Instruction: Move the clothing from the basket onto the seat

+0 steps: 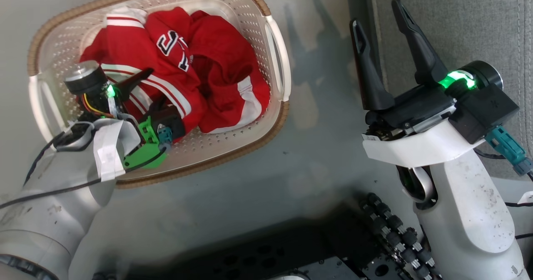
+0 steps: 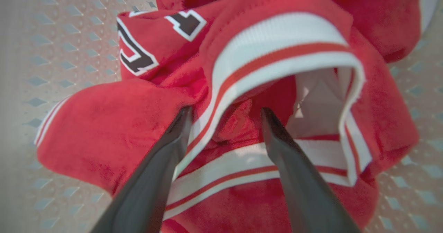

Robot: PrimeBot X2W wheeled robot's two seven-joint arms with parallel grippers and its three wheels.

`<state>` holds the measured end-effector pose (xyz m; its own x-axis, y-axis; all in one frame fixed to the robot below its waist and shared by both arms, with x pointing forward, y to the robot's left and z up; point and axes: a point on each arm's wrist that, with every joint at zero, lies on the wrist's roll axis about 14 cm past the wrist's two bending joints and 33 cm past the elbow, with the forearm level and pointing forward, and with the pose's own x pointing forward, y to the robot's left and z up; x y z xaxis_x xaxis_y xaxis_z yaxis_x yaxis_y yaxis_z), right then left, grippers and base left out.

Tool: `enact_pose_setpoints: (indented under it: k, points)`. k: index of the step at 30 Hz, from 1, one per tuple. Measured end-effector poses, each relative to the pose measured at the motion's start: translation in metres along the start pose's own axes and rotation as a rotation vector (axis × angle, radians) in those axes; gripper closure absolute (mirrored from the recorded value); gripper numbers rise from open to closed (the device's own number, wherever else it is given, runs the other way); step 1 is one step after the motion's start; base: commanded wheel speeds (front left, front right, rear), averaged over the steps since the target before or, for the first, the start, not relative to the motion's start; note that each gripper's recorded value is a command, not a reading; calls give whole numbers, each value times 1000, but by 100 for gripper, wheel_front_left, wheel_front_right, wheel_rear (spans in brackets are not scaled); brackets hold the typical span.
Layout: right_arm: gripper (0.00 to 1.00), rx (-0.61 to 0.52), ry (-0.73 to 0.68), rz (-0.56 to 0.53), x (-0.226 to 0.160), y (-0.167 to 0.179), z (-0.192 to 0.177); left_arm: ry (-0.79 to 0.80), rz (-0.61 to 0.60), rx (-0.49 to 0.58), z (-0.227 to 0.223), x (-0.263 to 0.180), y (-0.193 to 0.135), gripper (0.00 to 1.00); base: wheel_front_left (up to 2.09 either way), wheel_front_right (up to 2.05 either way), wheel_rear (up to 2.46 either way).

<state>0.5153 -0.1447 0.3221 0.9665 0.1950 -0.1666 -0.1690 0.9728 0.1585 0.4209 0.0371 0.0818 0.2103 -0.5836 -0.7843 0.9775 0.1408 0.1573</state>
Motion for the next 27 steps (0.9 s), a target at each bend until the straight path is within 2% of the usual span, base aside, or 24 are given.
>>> enact_pose_setpoints:
  k: [12,14,15,22,27]
  points:
    - [0,11,73,-38,-5,-17,-32,-65,-79,39,10,42,-18,0,0,0,0]
    - [0,11,81,-42,-5,-18,-35,-70,-87,39,11,46,-21,73,0,0,0]
    - [0,15,84,-46,-6,-19,-37,-71,-91,42,11,47,-21,100,0,0,0]
    - [0,19,84,-58,-6,-23,-36,-106,-62,22,24,48,-15,100,0,0,0]
    - [0,12,70,-36,-3,-15,-29,-127,-18,-32,35,38,-9,100,0,0,0]
